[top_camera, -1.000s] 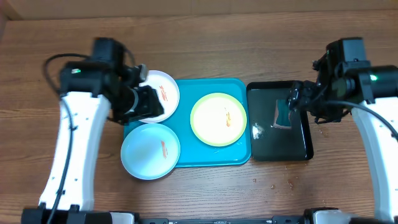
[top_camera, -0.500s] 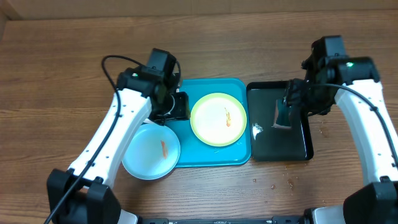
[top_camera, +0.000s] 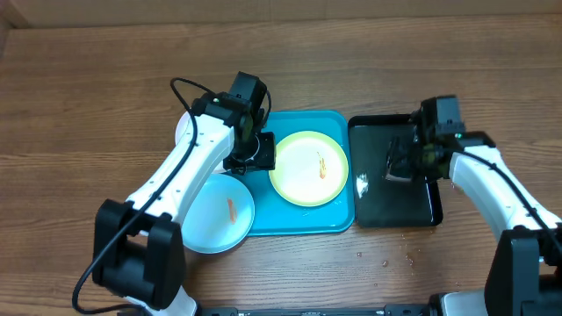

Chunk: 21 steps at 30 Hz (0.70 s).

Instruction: Clean dirty plates on tray and stack at the side

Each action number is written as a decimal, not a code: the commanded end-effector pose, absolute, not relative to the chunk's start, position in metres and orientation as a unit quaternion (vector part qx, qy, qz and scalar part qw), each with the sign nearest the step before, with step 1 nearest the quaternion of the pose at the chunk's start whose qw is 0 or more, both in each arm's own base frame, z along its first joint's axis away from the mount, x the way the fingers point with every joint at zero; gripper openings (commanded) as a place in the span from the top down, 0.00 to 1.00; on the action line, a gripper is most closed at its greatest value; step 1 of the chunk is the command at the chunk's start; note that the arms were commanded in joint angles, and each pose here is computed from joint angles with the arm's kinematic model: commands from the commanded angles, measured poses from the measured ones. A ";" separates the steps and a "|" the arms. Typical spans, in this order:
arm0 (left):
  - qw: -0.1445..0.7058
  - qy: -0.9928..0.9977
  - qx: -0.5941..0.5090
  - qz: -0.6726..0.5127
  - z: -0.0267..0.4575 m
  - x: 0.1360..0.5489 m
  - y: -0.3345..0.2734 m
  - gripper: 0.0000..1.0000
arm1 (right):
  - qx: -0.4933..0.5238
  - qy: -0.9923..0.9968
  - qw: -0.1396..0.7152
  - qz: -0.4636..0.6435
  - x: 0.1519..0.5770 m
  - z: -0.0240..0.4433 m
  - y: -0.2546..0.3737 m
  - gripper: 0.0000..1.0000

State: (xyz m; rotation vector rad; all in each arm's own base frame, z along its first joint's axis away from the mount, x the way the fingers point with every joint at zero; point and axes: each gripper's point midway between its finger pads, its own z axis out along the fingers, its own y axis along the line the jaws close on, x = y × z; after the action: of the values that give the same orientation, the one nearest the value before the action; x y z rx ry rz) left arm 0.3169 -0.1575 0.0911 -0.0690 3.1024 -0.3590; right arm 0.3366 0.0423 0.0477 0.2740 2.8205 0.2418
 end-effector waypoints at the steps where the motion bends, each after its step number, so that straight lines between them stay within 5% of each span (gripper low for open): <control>1: -0.008 0.994 -0.026 -0.104 0.077 0.314 -0.158 0.55 | 0.097 0.980 0.158 0.077 0.336 0.037 0.038 0.37; 18: 0.012 0.994 -0.022 -0.110 0.073 0.327 -0.162 0.54 | 0.101 0.980 0.161 0.059 0.343 0.013 0.032 0.49; 21: 0.025 0.995 -0.020 -0.096 0.072 0.332 -0.159 0.56 | 0.101 0.980 0.162 0.059 0.343 0.014 0.033 0.66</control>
State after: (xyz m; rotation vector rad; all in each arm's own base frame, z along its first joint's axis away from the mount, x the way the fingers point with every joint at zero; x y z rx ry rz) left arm 0.3320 -0.1618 0.0784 -0.0632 3.0727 -0.3573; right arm 0.3443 0.0353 0.0174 0.2675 2.7906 0.1830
